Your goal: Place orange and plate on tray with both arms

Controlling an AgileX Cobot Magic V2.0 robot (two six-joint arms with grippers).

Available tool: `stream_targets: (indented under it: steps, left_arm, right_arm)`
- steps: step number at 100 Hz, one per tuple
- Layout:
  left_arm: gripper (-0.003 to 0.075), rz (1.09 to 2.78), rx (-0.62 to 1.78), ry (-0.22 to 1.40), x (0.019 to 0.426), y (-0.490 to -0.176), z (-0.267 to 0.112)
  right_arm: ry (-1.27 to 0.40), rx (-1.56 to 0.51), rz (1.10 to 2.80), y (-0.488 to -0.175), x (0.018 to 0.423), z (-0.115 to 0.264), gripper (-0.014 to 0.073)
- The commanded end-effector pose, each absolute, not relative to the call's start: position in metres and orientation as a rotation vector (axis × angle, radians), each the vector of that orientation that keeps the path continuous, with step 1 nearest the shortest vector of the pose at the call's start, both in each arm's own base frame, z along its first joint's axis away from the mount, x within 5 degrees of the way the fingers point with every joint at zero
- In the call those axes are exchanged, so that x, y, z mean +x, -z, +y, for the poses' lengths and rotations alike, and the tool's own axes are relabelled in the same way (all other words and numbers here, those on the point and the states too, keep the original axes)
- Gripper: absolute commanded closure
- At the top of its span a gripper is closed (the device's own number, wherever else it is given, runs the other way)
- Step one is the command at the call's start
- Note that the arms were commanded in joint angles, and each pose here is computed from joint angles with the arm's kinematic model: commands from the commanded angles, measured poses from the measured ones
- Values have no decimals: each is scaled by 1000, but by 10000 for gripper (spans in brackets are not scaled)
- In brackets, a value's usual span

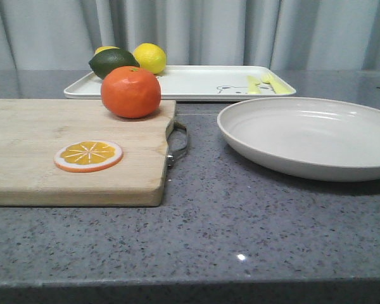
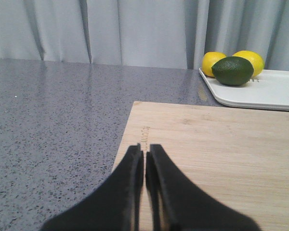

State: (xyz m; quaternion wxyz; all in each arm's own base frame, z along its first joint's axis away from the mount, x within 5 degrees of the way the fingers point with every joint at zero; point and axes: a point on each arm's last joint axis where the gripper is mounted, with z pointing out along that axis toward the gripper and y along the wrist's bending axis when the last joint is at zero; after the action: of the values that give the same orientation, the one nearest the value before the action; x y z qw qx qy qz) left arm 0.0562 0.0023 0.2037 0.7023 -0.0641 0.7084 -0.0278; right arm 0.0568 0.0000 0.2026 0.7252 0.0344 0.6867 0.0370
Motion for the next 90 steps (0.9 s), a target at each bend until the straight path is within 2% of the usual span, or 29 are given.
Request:
stream_targets:
  steps: [1,38,58,74,90]
  left_arm:
    - [739,1493,-153,64,54,-204,3]
    - [739,1488,-152,64,54,-205,3]
    - [739,1418,-154,58,54,-212,4]
    - [739,1389,-151,58,52,-220,4]
    - [739,1338,-146,59,48,-242,4]
  right_arm:
    - [-72,62,1418,-211,54,0,655]
    - [-72,62,1418,-211,54,0,655]
    - [-73,60,1405,-212,54,0,655]
    - [-74,58,1374,-215,54,0,655]
    - [-79,52,1311,-222,52,1,655]
